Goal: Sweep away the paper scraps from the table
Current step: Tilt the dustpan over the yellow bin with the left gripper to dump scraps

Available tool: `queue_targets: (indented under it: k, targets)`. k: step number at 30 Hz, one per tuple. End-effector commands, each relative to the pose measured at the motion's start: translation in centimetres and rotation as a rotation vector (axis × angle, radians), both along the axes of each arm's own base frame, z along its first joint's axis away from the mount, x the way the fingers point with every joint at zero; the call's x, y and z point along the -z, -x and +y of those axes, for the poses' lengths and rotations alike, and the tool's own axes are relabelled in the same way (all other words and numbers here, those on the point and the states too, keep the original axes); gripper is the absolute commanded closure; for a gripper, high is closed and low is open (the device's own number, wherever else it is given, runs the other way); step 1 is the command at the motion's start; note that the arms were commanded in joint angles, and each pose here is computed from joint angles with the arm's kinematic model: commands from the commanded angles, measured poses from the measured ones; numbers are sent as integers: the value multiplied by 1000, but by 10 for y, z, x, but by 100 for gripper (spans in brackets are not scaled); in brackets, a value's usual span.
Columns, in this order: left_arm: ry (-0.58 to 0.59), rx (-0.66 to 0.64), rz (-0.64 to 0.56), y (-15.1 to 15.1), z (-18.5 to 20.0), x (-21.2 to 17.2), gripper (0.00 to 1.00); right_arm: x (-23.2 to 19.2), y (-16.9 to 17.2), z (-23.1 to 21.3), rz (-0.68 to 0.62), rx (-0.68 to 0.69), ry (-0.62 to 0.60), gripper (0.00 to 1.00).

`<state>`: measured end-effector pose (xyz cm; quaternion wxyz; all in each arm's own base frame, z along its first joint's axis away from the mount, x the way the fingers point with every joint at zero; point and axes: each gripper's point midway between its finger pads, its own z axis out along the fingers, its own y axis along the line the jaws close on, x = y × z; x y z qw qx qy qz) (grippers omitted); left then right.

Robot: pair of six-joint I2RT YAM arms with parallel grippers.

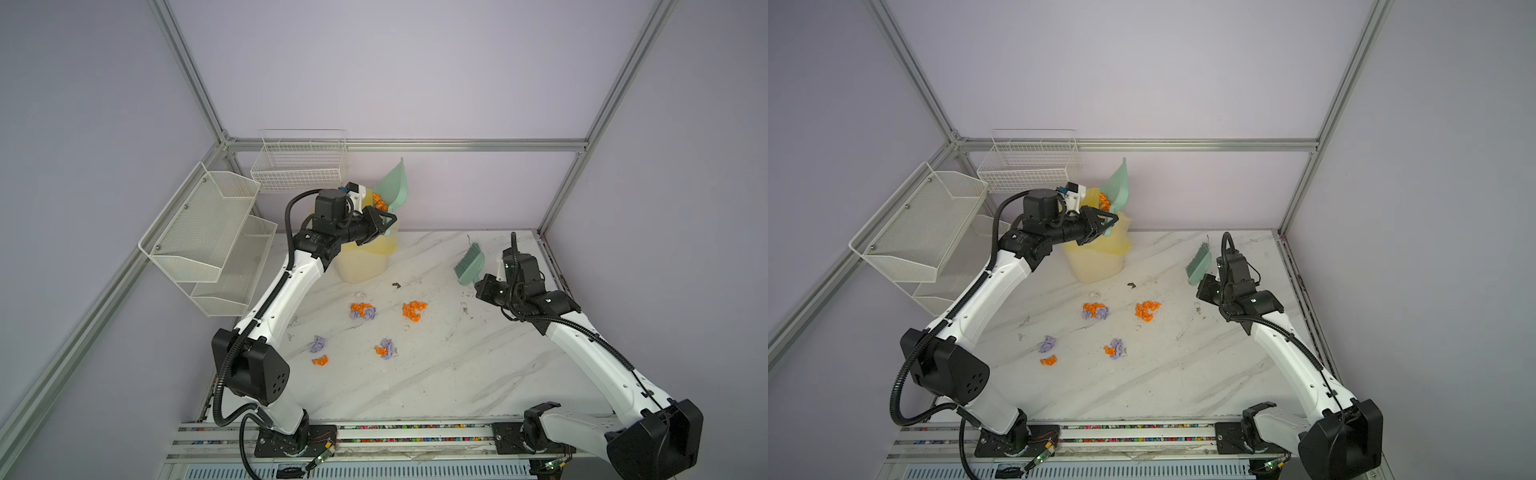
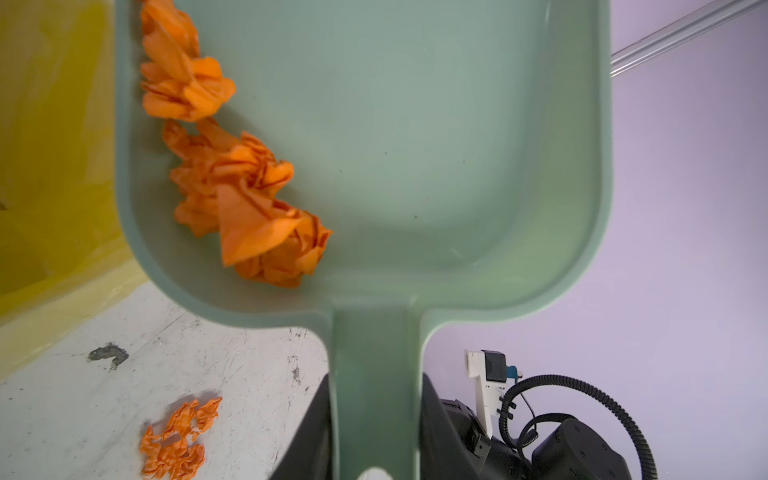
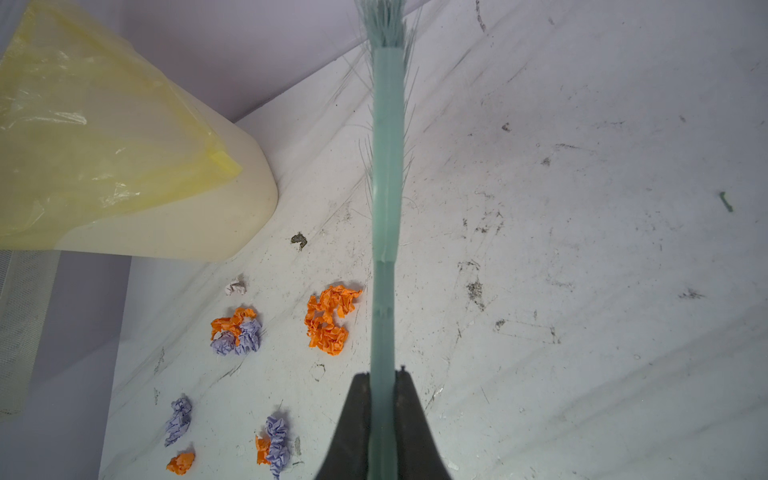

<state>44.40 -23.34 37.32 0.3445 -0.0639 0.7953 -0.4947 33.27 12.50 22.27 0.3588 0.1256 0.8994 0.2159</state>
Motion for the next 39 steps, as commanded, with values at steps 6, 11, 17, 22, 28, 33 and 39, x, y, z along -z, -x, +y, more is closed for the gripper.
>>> queue_targets:
  k: [6,11,17,22,28,33,39]
  targets:
    - [145,2,-18,10,16,-16,88,-17,1,0,-41,-6,-19,100]
    - [185,-16,-18,10,27,-14,86,-17,2,0,-39,-9,-21,100]
    - [248,-13,21,6,38,-6,86,-20,2,1,-42,-9,-24,100]
    - [346,6,39,5,45,-5,85,-20,1,0,-41,-7,-23,100]
    - [500,36,73,3,53,-1,85,-22,1,0,-43,-7,-21,100]
    - [627,73,69,2,58,-4,85,-23,2,0,-45,-6,-20,100]
    - [736,84,79,1,66,-2,85,-26,3,0,-49,-7,-22,100]
